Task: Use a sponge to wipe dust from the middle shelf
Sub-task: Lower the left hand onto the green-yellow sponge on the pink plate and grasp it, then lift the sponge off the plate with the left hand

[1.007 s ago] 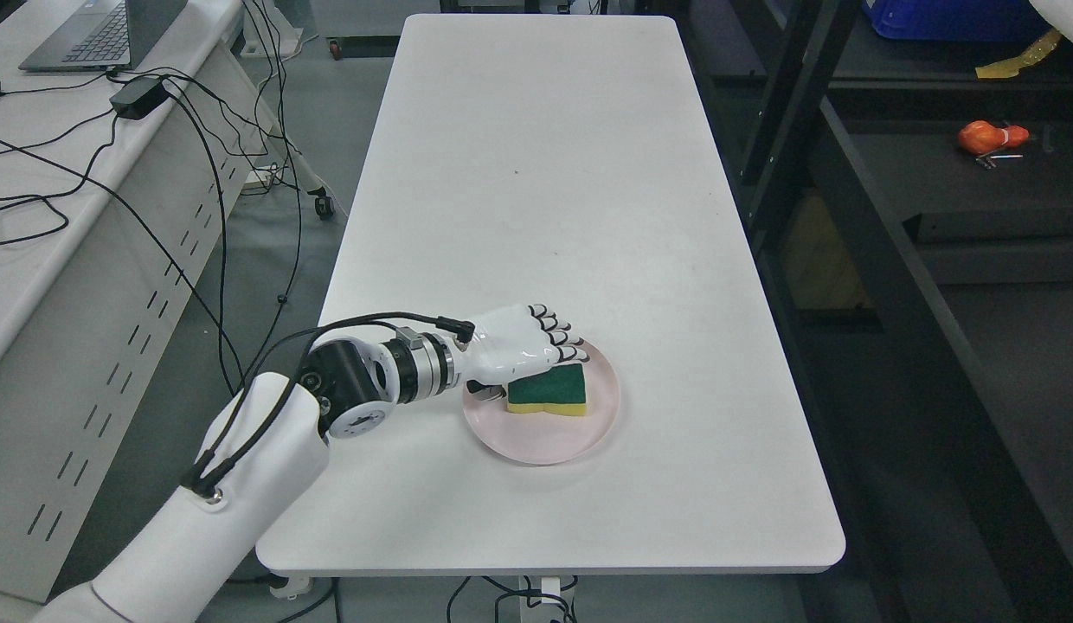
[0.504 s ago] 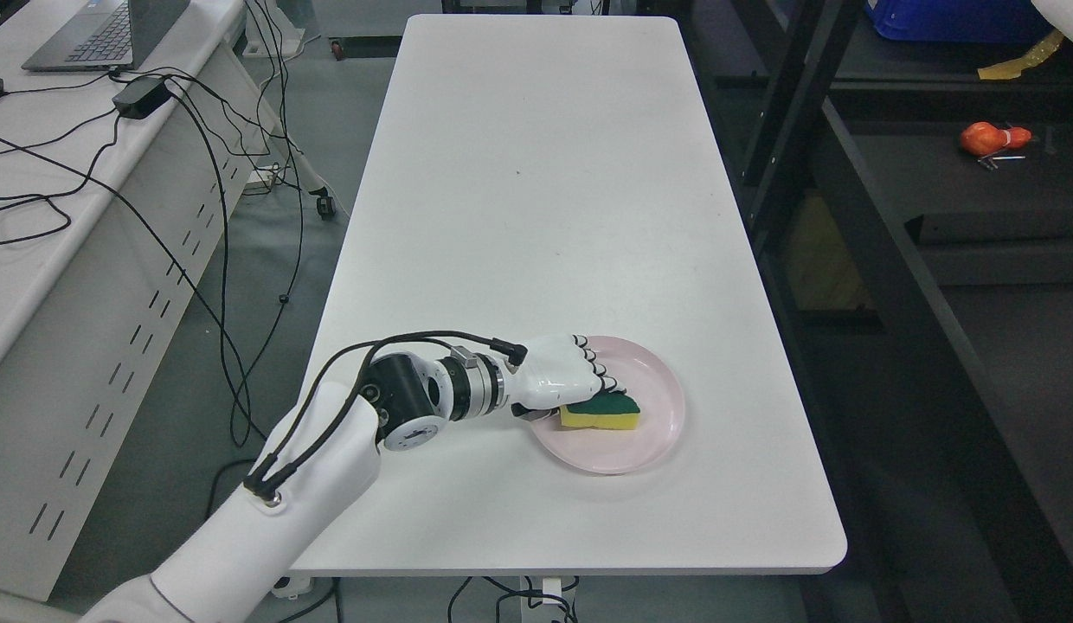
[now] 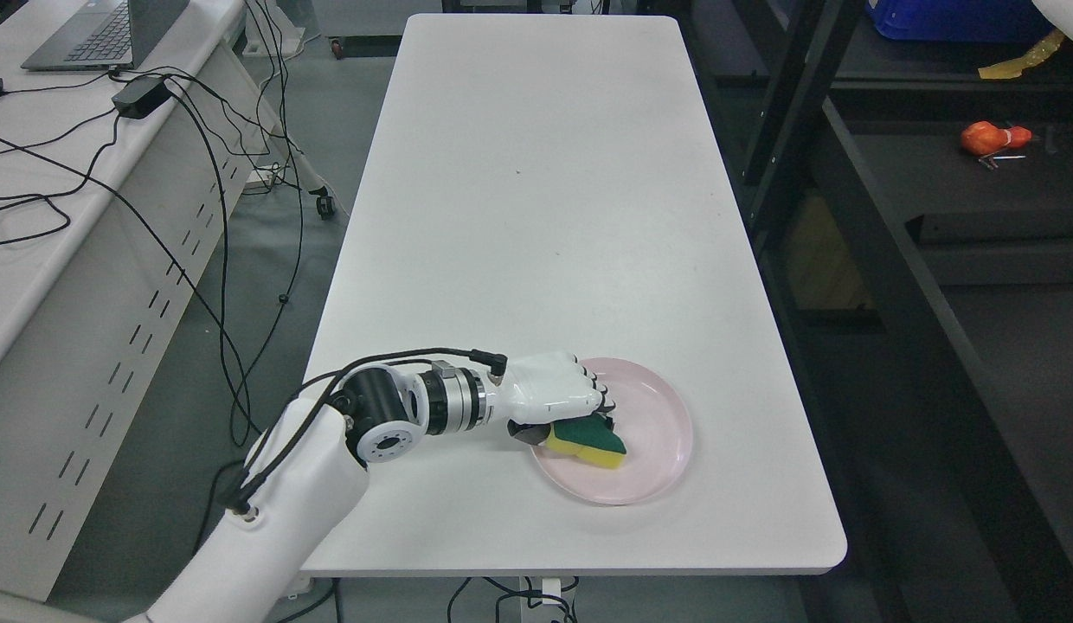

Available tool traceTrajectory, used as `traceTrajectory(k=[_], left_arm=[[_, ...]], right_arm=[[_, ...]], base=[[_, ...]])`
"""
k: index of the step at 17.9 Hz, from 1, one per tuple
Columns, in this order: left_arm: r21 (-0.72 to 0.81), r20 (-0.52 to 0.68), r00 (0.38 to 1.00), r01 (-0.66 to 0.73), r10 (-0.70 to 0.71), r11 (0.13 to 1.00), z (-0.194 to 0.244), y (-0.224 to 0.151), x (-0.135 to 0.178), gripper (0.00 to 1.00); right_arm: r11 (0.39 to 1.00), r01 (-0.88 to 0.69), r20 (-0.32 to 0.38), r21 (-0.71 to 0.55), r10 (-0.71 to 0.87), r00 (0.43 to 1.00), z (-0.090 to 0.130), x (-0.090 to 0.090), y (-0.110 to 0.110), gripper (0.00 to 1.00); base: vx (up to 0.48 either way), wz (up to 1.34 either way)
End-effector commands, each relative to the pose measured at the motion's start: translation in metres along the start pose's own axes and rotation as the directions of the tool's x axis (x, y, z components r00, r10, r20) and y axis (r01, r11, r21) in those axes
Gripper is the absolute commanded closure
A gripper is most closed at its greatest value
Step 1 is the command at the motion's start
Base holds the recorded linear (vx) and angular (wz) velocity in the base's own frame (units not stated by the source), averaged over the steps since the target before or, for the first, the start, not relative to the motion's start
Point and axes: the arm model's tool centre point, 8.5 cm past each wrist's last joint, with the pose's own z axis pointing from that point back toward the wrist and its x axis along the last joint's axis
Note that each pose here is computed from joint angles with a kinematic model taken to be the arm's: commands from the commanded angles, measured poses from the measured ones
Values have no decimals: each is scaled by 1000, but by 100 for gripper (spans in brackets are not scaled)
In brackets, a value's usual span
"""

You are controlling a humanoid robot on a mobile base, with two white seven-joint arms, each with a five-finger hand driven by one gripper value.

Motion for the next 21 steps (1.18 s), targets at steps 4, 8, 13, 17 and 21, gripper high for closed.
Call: traceTrajectory(k=[4, 8, 13, 17, 21], left_arm=[[474, -103, 956, -195, 274, 859, 117, 40, -73, 100], [640, 7, 956, -230, 294, 733, 139, 69, -65, 100], [894, 207, 876, -350, 436, 279, 164, 68, -68, 98], [886, 388, 779, -463, 492, 35, 168, 39, -64, 98], [856, 493, 630, -476, 600, -202, 172, 4, -60, 99]], right_arm=[[1000, 2, 23, -15, -1, 1000, 0, 10, -10, 0], [1000, 3, 22, -15, -3, 1000, 0, 10, -10, 0], [1000, 3, 22, -15, -3, 1000, 0, 10, -10, 0], [1000, 3, 22, -15, -3, 1000, 0, 10, -10, 0], [1000, 3, 22, -15, -3, 1000, 0, 10, -10, 0]], base=[[0, 0], [0, 0], [0, 0], [-9, -35], [-72, -279]])
